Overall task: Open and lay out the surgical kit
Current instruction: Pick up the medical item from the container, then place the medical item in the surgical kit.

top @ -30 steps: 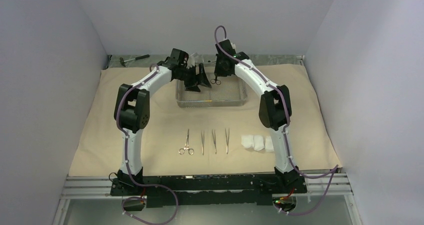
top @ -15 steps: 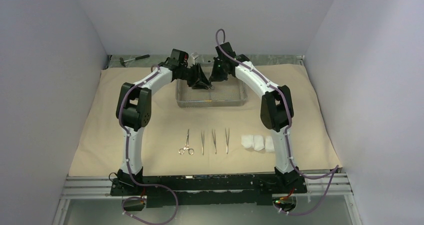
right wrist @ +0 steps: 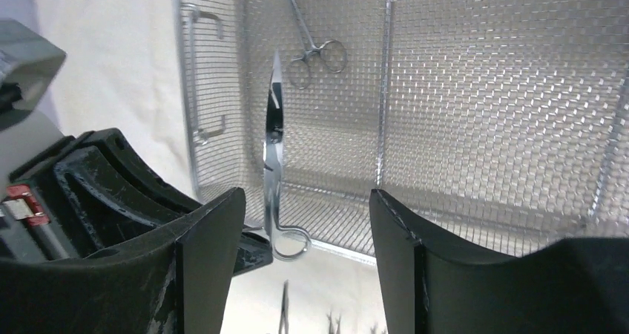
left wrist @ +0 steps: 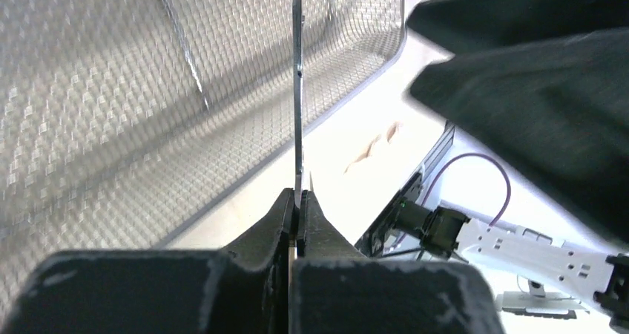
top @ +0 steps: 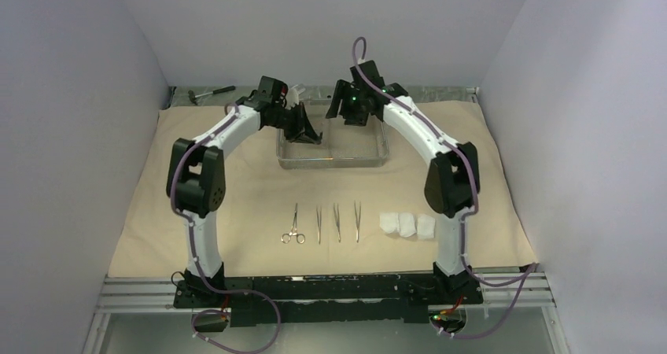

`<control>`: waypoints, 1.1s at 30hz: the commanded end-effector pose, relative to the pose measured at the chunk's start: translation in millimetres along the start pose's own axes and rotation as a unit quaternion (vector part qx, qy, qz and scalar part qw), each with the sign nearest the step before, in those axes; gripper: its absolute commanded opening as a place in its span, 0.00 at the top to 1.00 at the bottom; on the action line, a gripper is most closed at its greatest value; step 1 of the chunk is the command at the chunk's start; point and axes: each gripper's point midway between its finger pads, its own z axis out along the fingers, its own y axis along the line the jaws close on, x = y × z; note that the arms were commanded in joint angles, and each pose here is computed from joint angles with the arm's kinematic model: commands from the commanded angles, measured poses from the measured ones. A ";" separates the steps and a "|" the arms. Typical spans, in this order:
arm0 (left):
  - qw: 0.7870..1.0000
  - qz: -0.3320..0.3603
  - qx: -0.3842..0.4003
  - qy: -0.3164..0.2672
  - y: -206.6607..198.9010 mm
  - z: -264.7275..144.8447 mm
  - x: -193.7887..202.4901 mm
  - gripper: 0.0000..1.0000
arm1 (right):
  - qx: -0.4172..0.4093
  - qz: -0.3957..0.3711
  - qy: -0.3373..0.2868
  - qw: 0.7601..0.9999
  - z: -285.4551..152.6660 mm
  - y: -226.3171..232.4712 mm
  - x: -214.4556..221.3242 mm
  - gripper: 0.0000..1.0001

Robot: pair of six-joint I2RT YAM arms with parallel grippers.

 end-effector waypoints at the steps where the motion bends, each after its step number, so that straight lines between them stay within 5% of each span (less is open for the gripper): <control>1: 0.997 0.072 -0.021 -0.017 -28.7 -55.1 21.1 1.00 | -0.063 -0.004 -0.087 0.994 -71.2 32.7 -41.6 0.34; 7: 0.985 0.058 -0.162 -0.010 -4.0 -111.4 72.4 1.00 | -0.050 0.006 -0.080 0.996 -84.6 16.1 -25.9 0.34; 16: 0.911 0.015 -0.410 0.029 41.6 -187.1 180.0 1.00 | -0.037 0.023 -0.055 0.998 -90.0 -1.5 3.2 0.35; 21: 0.860 0.014 -0.507 0.055 68.0 -197.0 224.8 1.00 | -0.041 0.029 -0.071 0.996 -104.4 -3.7 6.0 0.36; 33: 0.777 0.015 -0.623 0.088 109.1 -158.3 245.5 1.00 | -0.015 0.036 -0.081 0.996 -124.4 -20.8 17.3 0.35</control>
